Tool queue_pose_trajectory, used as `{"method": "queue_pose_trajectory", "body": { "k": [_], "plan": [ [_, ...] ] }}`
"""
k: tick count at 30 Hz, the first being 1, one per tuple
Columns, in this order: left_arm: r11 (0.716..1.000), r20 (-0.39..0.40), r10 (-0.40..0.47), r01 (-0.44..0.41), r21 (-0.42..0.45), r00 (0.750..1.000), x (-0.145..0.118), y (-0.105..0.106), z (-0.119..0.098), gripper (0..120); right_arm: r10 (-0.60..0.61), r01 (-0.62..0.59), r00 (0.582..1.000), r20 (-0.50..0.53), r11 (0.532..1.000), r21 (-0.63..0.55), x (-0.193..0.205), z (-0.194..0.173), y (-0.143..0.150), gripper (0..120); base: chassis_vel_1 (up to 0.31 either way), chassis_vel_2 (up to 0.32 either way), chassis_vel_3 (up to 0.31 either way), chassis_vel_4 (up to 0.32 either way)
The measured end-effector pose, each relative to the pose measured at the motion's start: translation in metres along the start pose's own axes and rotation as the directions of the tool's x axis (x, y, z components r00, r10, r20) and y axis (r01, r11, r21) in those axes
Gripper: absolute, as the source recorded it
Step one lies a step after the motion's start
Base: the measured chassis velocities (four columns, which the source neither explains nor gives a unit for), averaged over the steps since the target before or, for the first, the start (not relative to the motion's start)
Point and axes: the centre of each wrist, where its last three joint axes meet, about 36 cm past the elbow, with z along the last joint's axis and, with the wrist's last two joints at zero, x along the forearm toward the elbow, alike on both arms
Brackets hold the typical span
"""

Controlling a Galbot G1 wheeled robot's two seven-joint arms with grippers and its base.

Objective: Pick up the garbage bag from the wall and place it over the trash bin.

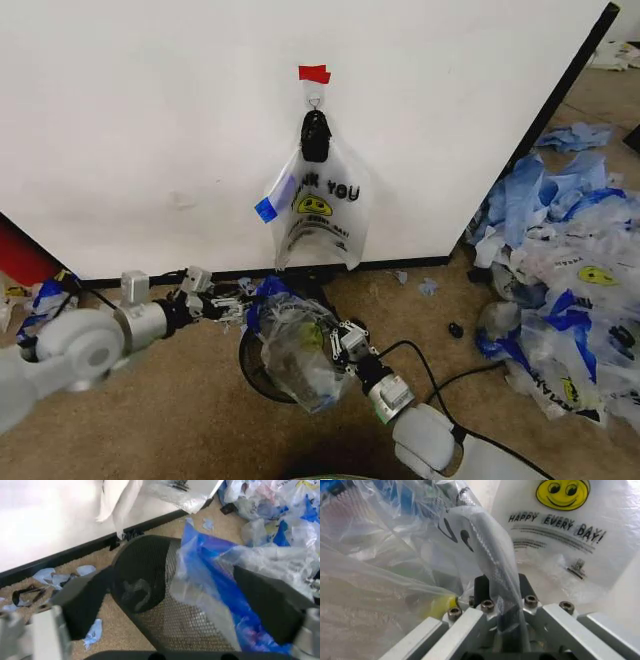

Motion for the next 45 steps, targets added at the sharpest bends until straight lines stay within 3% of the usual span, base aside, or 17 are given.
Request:
{"method": "queue_pose_trajectory", "body": {
  "k": [10, 30, 39, 45],
  "plan": [
    [0.998, -0.017, 0.035, -0.034, 0.054, 0.999, -0.016, -0.001, -0.003, 100, 0.004, -0.004, 1.0, -0.004, 1.0, -0.001, 0.001, 0.001, 0.002, 0, 0.0, 0.0, 0.0, 0.0],
    [0.997, -0.055, 0.044, -0.04, 0.07, 0.998, -0.039, 0.003, -0.002, 95, 0.016, -0.016, 1.0, -0.007, 1.0, -0.005, 0.006, 0.005, 0.008, 0, 0.0, 0.0, 0.0, 0.0],
    [0.997, -0.081, 0.044, -0.038, 0.069, 0.996, -0.04, 0.007, 0.008, 67, 0.017, -0.017, 1.0, -0.005, 1.0, -0.007, 0.007, 0.004, 0.009, 0, 0.0, 0.0, 0.0, 0.0],
    [0.997, -0.082, 0.042, -0.037, 0.064, 0.996, -0.041, 0.008, 0.009, 40, 0.018, -0.018, 1.0, -0.004, 1.0, -0.007, 0.008, 0.006, 0.011, 0, 0.0, 0.0, 0.0, 0.0]
  ]
}}
